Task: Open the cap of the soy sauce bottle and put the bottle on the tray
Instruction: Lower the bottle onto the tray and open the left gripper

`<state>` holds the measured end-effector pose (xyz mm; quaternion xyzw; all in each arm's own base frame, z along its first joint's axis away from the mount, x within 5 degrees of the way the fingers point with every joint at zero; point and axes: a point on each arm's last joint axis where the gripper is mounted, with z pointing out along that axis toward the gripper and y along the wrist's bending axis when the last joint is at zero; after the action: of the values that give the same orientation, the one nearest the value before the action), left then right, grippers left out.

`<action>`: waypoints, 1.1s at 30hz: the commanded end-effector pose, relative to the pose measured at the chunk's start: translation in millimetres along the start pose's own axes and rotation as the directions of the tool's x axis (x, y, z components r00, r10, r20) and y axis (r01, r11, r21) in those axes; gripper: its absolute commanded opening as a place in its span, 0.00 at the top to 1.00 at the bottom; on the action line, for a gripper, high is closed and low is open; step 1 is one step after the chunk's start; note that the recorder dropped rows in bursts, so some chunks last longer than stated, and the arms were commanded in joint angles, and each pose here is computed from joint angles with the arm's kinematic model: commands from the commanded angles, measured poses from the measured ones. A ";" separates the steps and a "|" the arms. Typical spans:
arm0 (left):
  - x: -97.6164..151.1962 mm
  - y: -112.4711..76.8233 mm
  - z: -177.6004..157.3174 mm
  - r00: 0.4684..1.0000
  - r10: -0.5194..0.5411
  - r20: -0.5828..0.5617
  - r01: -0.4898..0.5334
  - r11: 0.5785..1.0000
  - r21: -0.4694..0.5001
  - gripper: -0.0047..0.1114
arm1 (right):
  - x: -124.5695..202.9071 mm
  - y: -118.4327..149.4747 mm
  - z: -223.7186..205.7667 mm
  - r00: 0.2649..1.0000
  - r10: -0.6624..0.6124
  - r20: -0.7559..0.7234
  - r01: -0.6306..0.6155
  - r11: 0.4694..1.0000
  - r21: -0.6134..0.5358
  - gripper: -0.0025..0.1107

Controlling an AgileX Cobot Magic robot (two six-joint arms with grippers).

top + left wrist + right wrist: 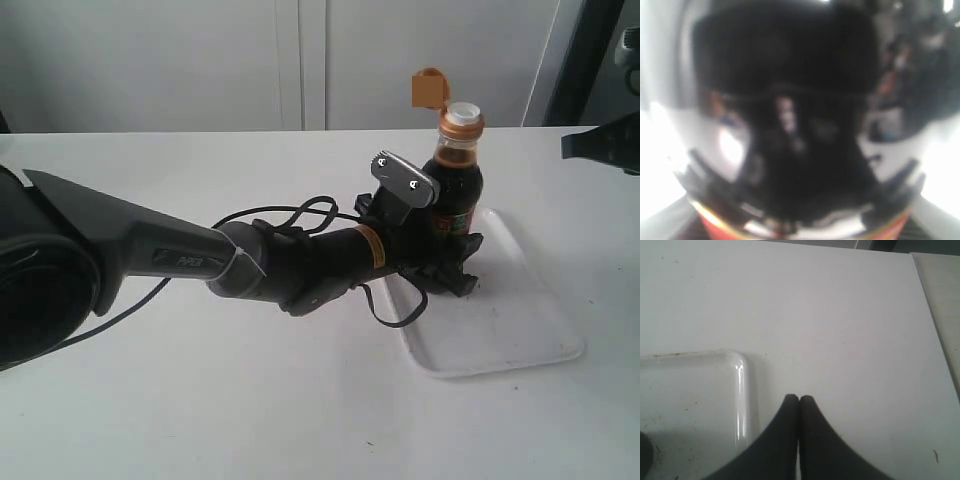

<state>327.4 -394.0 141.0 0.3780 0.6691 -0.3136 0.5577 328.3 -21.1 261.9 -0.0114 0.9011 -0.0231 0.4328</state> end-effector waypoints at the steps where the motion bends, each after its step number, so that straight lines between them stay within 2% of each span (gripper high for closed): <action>1: -20.5 -3.8 -0.6 0.996 0.019 0.084 -0.020 1.000 0.021 0.95 | -0.2 -3.4 0.4 1.000 0.012 0.013 -0.013 1.000 0.010 0.98; 3: -20.5 -3.8 -0.6 0.996 0.042 0.085 -0.044 0.999 0.019 0.86 | 0.0 -3.3 0.4 1.000 0.012 0.011 -0.013 1.000 0.010 0.98; 5: -20.5 -3.8 -0.6 0.995 0.044 0.085 -0.046 0.999 0.019 0.68 | 0.0 -3.3 0.4 1.000 0.012 0.011 -0.013 1.000 0.010 0.98; 7: -20.5 -3.6 -0.6 0.996 0.041 0.085 -0.043 0.999 0.017 0.38 | 0.0 -3.3 0.4 1.000 0.012 0.011 -0.013 1.000 0.010 0.98; 8: -20.5 -3.6 -0.6 0.996 0.041 0.085 -0.042 0.999 0.017 0.30 | 0.0 -3.3 0.4 1.000 0.012 0.011 -0.013 1.000 0.010 0.98; 9: -20.1 -3.4 -0.6 0.996 0.041 0.080 -0.042 0.999 0.016 0.19 | 0.0 -3.3 0.4 1.000 0.012 0.011 -0.013 1.000 0.010 0.98; 11: -19.8 -2.4 -0.7 0.996 0.041 0.077 -0.042 0.999 0.014 0.09 | 0.0 -3.3 0.4 1.000 0.012 0.011 -0.013 1.000 0.010 0.98; 18: -21.5 -2.3 -1.0 0.993 0.083 0.087 -0.084 0.996 0.008 0.07 | 0.2 -3.3 0.4 1.000 0.012 0.009 -0.013 1.000 0.009 0.98; 28: -25.0 -1.8 -2.0 0.993 0.079 0.091 -0.079 0.997 0.001 0.07 | -0.2 -3.4 0.4 1.000 0.012 0.013 -0.013 1.000 0.010 0.98; 33: -46.7 -1.4 -8.9 0.990 0.088 0.107 -0.087 0.996 -0.010 0.07 | -0.2 -3.4 0.4 1.000 0.012 0.013 -0.013 1.000 0.010 0.98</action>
<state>327.9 -395.2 166.5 0.3934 0.6331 -0.3039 0.5933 328.3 -21.1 261.9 -0.0105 0.9011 -0.0227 0.4328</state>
